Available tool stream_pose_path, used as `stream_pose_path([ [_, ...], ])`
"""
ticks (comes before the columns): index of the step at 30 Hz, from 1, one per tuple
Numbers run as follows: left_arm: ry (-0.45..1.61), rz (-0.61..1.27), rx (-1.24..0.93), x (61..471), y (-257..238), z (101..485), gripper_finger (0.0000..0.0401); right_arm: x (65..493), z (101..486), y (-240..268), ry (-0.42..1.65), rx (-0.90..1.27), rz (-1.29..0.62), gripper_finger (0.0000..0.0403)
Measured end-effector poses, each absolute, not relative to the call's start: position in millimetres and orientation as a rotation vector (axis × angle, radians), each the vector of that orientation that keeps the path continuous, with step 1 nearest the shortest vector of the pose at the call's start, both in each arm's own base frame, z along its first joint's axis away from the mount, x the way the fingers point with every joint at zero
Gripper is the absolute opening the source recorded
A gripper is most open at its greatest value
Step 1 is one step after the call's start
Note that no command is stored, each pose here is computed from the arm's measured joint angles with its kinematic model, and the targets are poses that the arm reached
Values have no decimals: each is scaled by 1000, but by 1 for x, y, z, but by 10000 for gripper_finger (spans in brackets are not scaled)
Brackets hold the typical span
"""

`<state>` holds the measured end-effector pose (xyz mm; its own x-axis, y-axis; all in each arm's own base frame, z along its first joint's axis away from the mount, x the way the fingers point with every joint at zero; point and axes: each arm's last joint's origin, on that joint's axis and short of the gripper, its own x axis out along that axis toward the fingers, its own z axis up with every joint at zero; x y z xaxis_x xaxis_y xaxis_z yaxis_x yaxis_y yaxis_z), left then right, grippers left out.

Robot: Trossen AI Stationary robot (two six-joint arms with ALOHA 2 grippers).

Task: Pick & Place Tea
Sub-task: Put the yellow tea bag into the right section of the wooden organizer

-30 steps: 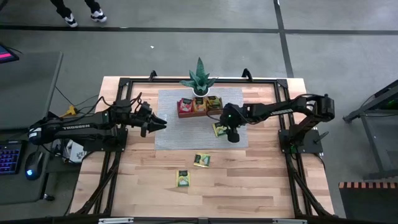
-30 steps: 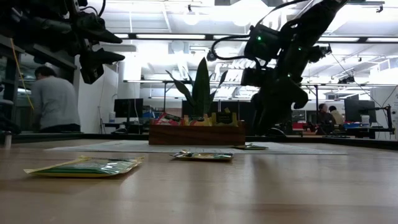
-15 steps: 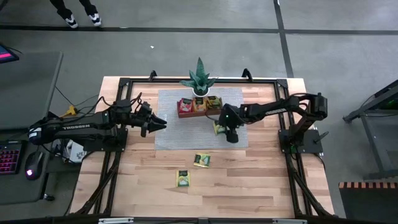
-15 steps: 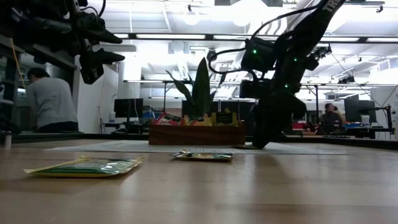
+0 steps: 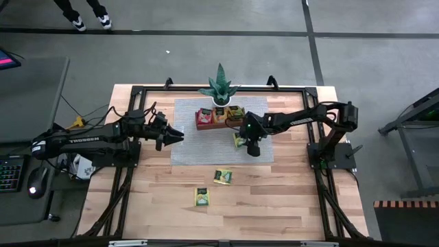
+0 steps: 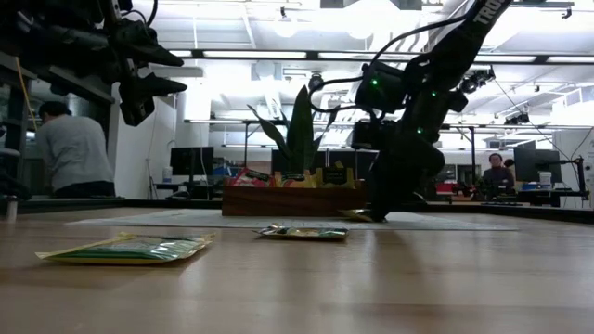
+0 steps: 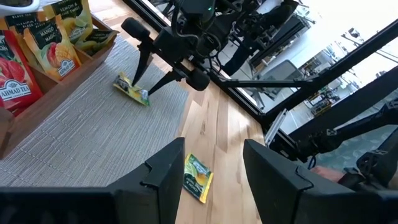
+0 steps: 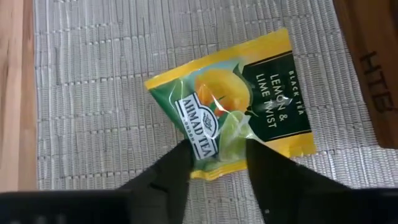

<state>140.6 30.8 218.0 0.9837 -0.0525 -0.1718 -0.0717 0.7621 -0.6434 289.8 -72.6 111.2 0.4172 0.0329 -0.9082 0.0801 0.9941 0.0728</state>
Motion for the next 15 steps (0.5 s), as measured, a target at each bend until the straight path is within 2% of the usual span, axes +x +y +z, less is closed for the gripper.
stream_pose_path([
  [8,183,14,-712,141,31,218,163,290,111,-72,1141,161,-64,16],
  [15,183,14,-717,141,31,218,163,291,125,-58,1102,73,-156,7],
])
